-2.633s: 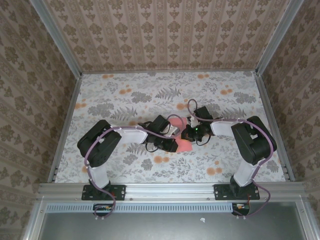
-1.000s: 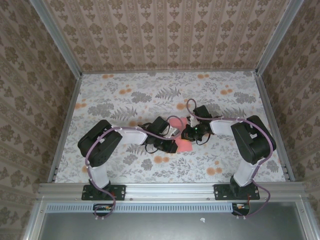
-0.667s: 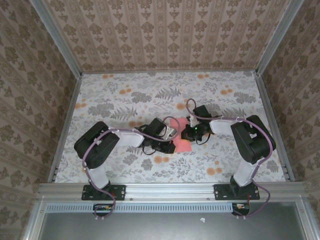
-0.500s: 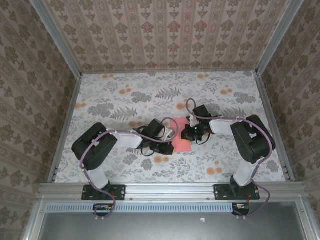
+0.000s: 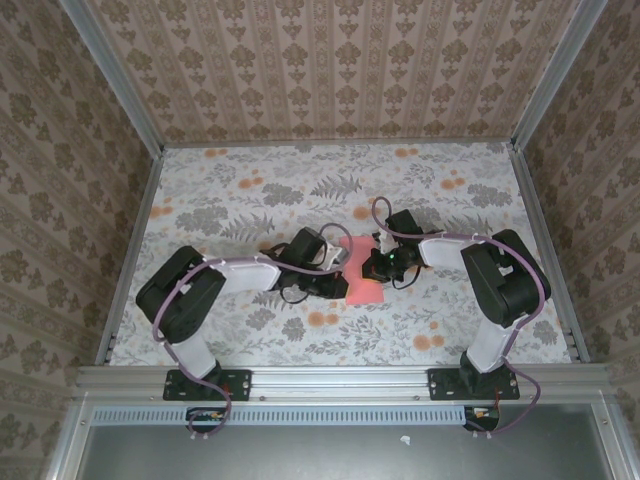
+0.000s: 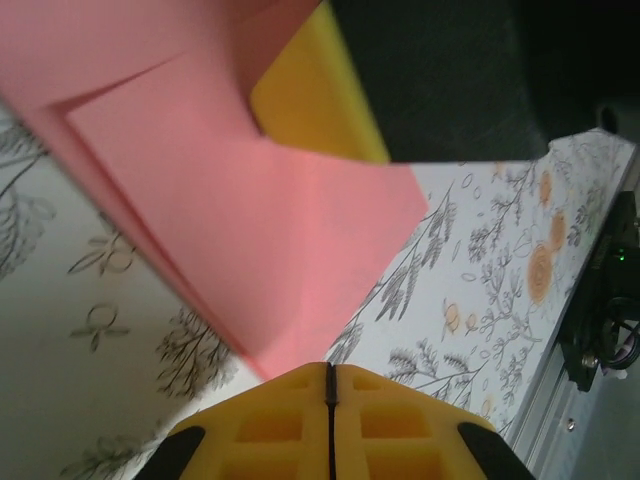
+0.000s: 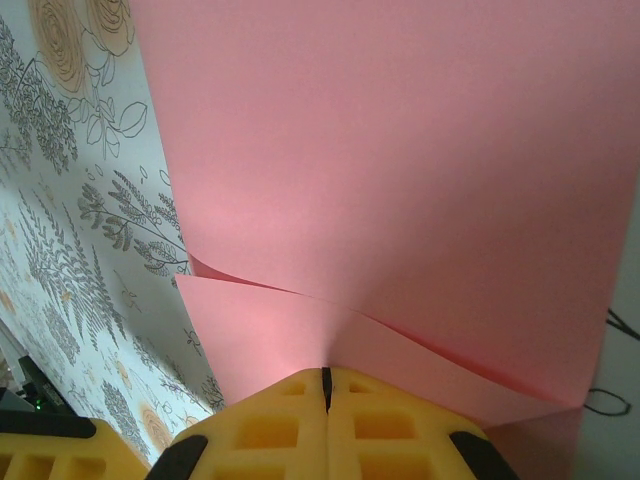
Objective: Fold a paper plane with a square sheet of paper (fold left side to right side)
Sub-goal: Fold the triangle a second time at the center of the table.
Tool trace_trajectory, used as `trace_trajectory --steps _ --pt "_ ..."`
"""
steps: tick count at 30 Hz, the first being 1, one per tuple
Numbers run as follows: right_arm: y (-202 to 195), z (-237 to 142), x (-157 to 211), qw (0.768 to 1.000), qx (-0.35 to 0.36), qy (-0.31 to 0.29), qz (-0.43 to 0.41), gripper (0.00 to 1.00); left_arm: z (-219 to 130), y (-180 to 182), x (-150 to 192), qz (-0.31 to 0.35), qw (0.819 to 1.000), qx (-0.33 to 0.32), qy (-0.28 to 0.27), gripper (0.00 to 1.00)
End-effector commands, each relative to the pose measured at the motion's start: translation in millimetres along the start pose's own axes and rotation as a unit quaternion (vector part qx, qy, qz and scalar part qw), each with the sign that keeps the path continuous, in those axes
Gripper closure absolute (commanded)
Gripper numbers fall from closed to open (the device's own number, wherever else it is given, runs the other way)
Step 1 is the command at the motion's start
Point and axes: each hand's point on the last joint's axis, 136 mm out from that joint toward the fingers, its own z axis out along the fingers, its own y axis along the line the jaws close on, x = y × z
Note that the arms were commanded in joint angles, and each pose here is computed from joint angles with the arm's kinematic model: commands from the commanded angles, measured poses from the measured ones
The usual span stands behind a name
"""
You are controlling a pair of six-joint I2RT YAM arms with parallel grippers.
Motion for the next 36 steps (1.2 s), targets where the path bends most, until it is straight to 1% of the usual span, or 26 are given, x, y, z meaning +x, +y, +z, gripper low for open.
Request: trace_trajectory --steps 1,5,10,15,20,26,36 --pt "-32 9 16 0.997 0.059 0.027 0.028 1.0 11 -5 2 0.008 1.0 0.009 0.022 0.91" --pt "-32 9 17 0.998 0.058 0.029 0.028 1.0 18 -1 4 0.007 1.0 -0.003 0.03 0.9" --pt "-22 5 13 0.999 0.041 0.018 0.018 1.0 23 19 16 -0.009 0.998 -0.044 0.048 0.9" --pt "-5 -8 6 1.0 0.016 -0.007 -0.003 1.0 28 26 31 -0.005 0.995 -0.072 0.071 0.9" --pt "1 -21 16 1.0 0.008 -0.018 -0.016 1.0 30 33 39 -0.007 0.992 -0.095 0.083 0.91" --pt "8 -15 44 0.999 0.002 0.009 -0.034 1.0 26 35 40 -0.003 0.99 -0.113 0.087 0.91" --pt "20 1 44 0.999 -0.009 0.023 -0.045 1.0 25 36 41 -0.002 0.989 -0.12 0.089 0.91"
